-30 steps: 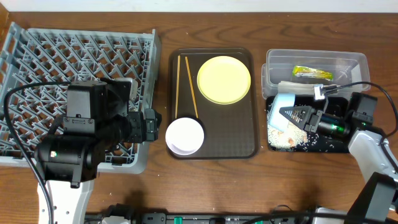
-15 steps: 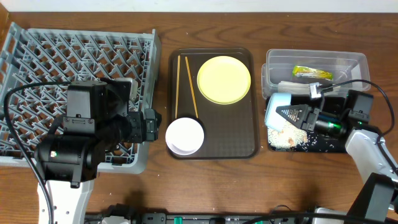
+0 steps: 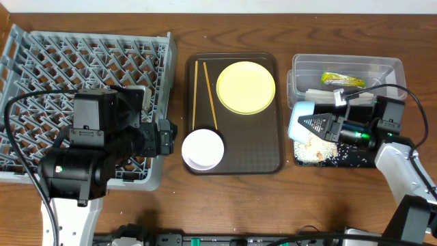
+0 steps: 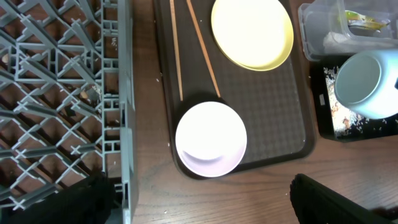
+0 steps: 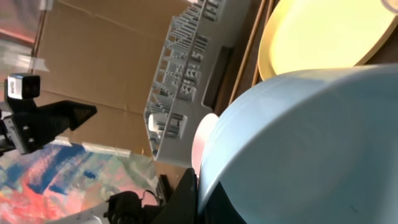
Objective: Sort waste into correct bins and load items into the dishwasher
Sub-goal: 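Tip the blue bowl over the black tray to dump the rice, then set the emptied blue bowl back on the brown tray with the right gripper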
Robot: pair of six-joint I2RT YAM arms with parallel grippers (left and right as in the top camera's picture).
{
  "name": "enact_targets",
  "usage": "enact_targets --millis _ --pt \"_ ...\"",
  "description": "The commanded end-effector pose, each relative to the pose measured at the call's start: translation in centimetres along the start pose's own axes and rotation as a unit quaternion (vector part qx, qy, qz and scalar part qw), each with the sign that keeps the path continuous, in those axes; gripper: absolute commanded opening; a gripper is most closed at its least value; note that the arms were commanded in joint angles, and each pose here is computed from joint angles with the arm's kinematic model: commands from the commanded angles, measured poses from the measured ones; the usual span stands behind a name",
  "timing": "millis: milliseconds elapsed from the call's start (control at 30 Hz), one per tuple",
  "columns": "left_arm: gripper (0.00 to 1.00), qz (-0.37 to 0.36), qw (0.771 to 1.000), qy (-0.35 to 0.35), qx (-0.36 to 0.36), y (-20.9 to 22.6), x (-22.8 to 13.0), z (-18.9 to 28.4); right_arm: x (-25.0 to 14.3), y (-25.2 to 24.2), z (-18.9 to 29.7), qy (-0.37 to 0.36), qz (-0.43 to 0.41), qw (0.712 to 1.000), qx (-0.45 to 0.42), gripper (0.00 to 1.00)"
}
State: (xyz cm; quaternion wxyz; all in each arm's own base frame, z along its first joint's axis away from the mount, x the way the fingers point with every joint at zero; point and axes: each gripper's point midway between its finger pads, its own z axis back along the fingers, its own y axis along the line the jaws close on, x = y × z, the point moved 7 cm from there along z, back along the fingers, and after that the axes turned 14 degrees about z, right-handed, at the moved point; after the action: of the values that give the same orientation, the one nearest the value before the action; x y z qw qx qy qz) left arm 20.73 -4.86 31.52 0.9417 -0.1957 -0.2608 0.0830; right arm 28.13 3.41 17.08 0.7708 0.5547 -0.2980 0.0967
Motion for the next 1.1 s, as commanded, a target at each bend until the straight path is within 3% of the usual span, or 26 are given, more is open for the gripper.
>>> enact_targets --millis 0,167,533,567,633,700,800,1067 --pt "0.95 0.002 1.0 0.001 0.005 0.1 -0.1 0.0 0.4 1.5 -0.5 0.004 0.015 1.0 0.02 0.01" --pt "0.95 0.002 1.0 0.0 0.005 0.1 0.0 0.0 0.8 1.6 -0.4 0.001 0.042 0.999 -0.034 0.01" --pt "0.95 0.002 1.0 0.0 0.004 0.1 0.0 0.0 0.8 1.6 -0.4 0.002 0.07 0.997 -0.043 0.01" --pt "0.95 0.002 1.0 -0.001 0.004 0.1 0.0 0.0 0.8 1.9 -0.4 0.0 0.047 0.998 -0.029 0.01" --pt "0.95 0.002 1.0 0.001 0.005 0.1 -0.1 0.0 1.3 3.6 -0.5 -0.003 0.084 0.995 0.053 0.01" --pt "0.95 0.003 1.0 0.002 0.005 0.1 -0.1 0.0 1.6 3.5 -0.4 -0.007 0.087 0.995 0.046 0.01" --pt "0.95 0.002 1.0 0.001 0.005 0.1 -0.1 0.0 2.2 5.5 -0.3 -0.002 0.124 0.984 0.131 0.01" --pt "0.95 0.002 1.0 0.001 0.005 0.1 -0.1 0.0 2.4 4.6 -2.5 0.005 0.066 0.997 0.044 0.02"
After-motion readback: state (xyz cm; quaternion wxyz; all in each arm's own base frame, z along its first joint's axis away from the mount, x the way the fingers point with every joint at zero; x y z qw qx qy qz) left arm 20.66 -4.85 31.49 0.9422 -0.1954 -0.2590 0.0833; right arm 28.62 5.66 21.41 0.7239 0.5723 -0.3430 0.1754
